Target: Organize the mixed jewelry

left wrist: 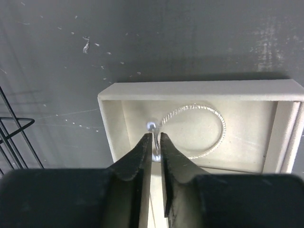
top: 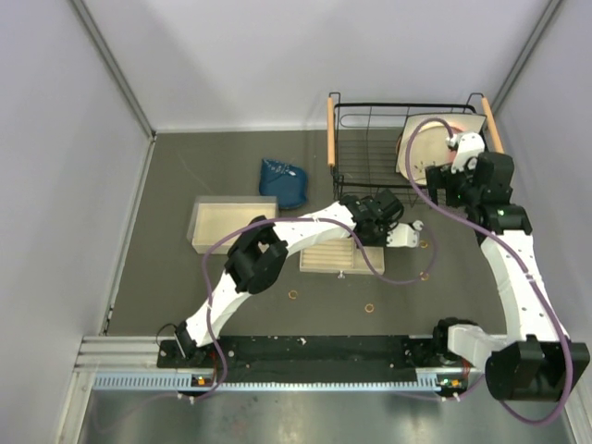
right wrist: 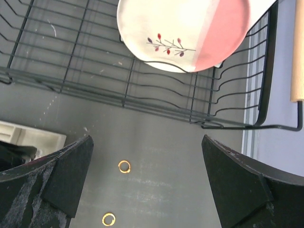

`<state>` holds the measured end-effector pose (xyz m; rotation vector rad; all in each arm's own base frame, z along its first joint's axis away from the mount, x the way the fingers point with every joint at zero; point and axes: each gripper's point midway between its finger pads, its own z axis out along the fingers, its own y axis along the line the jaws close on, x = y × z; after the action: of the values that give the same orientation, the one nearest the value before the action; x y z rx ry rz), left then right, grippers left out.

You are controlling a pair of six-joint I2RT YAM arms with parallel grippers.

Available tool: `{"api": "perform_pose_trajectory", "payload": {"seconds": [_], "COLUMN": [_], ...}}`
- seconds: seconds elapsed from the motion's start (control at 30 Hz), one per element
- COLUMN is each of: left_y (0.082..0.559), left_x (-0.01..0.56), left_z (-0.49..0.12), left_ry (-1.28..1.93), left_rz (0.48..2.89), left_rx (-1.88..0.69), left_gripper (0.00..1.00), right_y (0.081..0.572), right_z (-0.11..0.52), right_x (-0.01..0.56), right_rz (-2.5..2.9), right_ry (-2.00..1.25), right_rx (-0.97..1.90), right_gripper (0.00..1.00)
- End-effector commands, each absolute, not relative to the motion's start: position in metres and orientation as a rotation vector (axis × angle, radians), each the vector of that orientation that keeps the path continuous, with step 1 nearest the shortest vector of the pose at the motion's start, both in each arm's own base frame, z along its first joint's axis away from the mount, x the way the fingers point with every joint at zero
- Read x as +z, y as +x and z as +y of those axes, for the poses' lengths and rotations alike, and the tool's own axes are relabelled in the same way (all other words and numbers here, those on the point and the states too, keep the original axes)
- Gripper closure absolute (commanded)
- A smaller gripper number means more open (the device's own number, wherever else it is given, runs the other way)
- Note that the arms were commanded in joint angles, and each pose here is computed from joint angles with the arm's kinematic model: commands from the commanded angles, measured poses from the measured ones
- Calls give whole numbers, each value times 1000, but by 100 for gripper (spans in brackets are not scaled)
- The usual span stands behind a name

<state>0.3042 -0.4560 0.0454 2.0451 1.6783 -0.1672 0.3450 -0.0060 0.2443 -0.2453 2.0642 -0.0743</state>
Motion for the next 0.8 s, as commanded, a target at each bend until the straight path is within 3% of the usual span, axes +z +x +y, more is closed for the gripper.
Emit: {"api": "perform_pose_trajectory", "payload": {"seconds": [0.0, 0.13, 0.27, 0.5, 0.77], "left_y": [314, 313, 314, 305, 290], "left_x": [63, 64, 90, 155, 195], "left_z": [-468, -464, -462, -451, -428], "left_ry": [1992, 1998, 1937, 1798, 1707], "left_rz": [1630, 1628, 1628, 1587, 1583], "left_rx": [-147, -127, -132, -191, -219], "left_gripper": [76, 58, 50, 43, 42], "right_y": [327, 320, 317, 313, 302], "right_z": [-12, -19, -22, -22, -16], "right_x": [243, 228, 204, 155, 99], "right_rz": [2049, 2090, 2166, 2314, 2482], "right_ry": [-285, -295, -307, -320, -401], "right_rx": [-127, -171, -179, -130, -64], "right_gripper": [1, 1, 2, 7, 32]}}
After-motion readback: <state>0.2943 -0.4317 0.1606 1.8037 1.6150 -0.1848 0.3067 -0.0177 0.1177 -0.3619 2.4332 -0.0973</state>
